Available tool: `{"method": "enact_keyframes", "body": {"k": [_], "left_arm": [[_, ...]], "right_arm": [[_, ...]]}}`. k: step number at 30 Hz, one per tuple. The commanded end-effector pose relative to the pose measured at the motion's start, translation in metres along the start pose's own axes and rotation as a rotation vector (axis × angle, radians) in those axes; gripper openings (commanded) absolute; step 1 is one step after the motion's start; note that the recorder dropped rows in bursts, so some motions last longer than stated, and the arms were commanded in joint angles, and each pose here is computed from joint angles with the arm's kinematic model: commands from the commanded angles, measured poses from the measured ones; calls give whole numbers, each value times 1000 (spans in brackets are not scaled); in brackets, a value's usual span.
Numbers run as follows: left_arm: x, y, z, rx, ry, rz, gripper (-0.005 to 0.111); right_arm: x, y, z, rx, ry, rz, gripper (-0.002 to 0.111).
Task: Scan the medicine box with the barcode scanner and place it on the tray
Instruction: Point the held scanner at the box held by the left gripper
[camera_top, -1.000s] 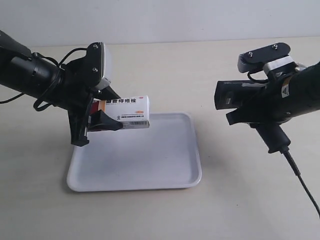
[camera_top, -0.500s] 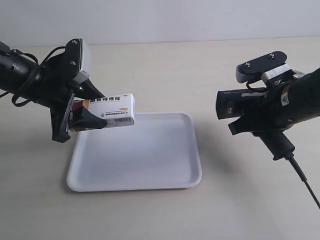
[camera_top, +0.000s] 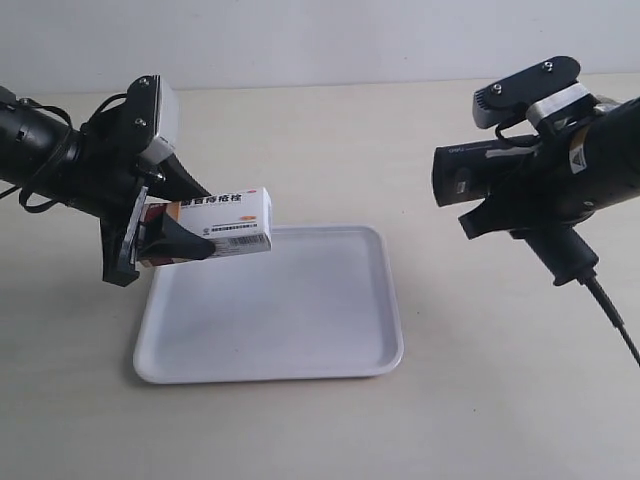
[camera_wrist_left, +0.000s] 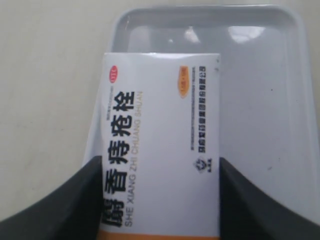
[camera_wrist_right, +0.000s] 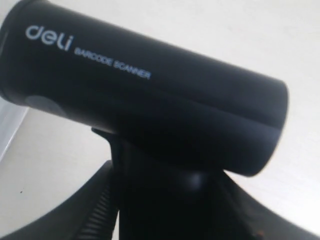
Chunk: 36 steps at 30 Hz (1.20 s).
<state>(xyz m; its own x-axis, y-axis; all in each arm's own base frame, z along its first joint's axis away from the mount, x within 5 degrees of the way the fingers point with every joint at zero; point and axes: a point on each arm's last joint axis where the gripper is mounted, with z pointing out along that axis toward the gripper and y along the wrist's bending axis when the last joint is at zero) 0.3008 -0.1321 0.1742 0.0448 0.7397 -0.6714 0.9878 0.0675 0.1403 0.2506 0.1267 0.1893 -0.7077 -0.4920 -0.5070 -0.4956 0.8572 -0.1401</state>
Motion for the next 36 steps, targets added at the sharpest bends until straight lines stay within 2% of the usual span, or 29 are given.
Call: {"method": "enact_keyframes", "body": {"k": [1, 8, 14, 21, 25, 36], "left_arm": [[-1, 1, -1, -3, -16, -13, 0], [-6, -2, -2, 46, -55, -9, 0], [-14, -5, -5, 122, -106, 15, 0], [-3, 1, 7, 101, -71, -17, 0], [-1, 5, 14, 136, -83, -25, 0], [5, 10, 21, 131, -61, -31, 0]], "right_arm": [[-6, 11, -6, -14, -39, -74, 0], [-8, 11, -6, -10, -54, -96, 0], [-6, 6, 1, 49, -25, -106, 0], [-8, 2, -12, 79, -62, -61, 0], [-9, 1, -20, 72, -80, -50, 0], [-5, 6, -10, 37, -31, -61, 0]]}}
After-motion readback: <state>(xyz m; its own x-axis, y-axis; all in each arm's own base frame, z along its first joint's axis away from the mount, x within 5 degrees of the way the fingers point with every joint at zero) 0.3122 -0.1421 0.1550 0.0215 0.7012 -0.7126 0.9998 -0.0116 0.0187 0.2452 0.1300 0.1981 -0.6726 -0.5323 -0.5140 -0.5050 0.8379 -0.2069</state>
